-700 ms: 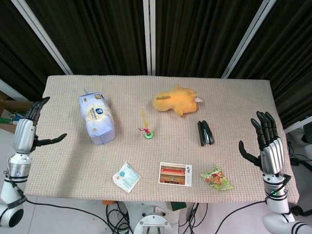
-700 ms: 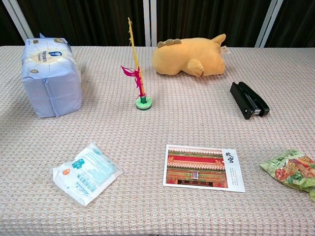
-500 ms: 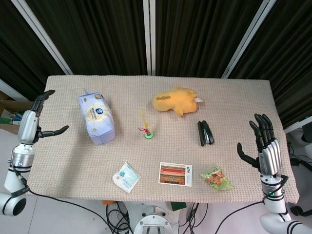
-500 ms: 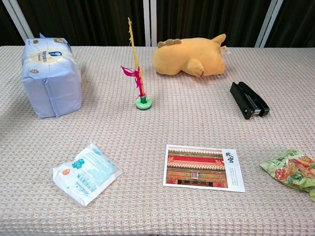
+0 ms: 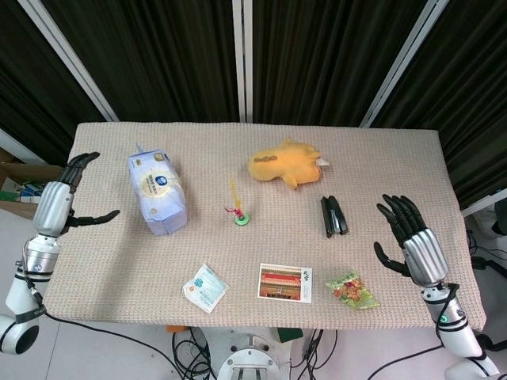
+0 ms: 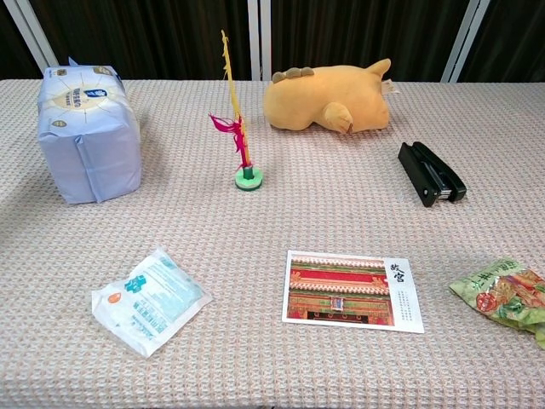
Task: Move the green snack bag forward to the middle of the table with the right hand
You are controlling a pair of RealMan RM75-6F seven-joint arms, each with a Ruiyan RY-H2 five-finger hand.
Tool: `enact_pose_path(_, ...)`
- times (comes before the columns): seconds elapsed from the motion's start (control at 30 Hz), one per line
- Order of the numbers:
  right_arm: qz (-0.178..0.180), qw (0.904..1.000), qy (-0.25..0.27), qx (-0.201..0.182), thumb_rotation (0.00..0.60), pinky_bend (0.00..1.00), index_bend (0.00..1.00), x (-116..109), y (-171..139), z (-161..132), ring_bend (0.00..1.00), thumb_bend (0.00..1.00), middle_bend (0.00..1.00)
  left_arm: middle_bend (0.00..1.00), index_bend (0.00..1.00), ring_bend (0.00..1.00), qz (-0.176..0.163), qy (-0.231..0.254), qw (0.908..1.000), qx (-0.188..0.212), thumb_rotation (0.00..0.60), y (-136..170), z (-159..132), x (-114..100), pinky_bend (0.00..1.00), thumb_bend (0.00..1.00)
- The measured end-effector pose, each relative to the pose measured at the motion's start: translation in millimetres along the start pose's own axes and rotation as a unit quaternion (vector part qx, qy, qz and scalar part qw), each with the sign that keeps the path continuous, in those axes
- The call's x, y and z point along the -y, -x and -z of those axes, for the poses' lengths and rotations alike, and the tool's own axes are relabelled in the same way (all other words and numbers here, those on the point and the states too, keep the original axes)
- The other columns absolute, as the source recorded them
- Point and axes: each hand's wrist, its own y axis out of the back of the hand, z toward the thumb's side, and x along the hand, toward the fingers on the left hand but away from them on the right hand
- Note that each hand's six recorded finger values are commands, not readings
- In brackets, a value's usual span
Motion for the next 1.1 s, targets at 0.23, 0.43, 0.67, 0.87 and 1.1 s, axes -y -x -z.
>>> enact_pose_path(0.23, -0.209, 0.9730, -0.090, 0.037, 0.600, 0.01, 0.00, 12.7, -22.4, -18.5, 0.00, 0.19, 0.00, 0.13, 0.08, 0.08, 0.049, -0.084, 0.9950, -0.022, 0.454, 10.3, 1.1, 11.2, 0.16, 0.00)
enact_pose_path(0.43, -0.340, 0.9205, -0.190, 0.030, 0.600, 0.00, 0.00, 26.6, -49.8, -27.7, 0.00, 0.03, 0.00, 0.13, 0.08, 0.08, 0.071, -0.095, 0.9926, -0.027, 0.455, 15.9, 0.5, 16.9, 0.16, 0.00)
enact_pose_path(0.67, -0.408, 0.8849, -0.223, 0.028, 0.600, 0.02, 0.00, 49.9, -61.8, -28.7, 0.00, 0.02, 0.00, 0.13, 0.08, 0.08, 0.071, -0.097, 0.9923, -0.028, 0.456, 16.5, 0.6, 18.1, 0.16, 0.00)
enact_pose_path(0.87, -0.389, 0.8997, -0.198, 0.015, 0.600, 0.05, 0.00, 70.2, -53.3, -36.8, 0.00, 0.02, 0.00, 0.13, 0.08, 0.08, 0.073, -0.108, 0.9910, -0.029, 0.453, 16.3, 2.9, 20.2, 0.16, 0.00)
enact_pose_path(1.1, -0.371, 0.9139, -0.166, 0.007, 0.600, 0.37, 0.00, 91.5, -46.1, -36.6, 0.02, 0.16, 0.09, 0.13, 0.08, 0.08, 0.073, -0.112, 0.9906, -0.026, 0.458, 16.2, 2.0, 20.0, 0.16, 0.00)
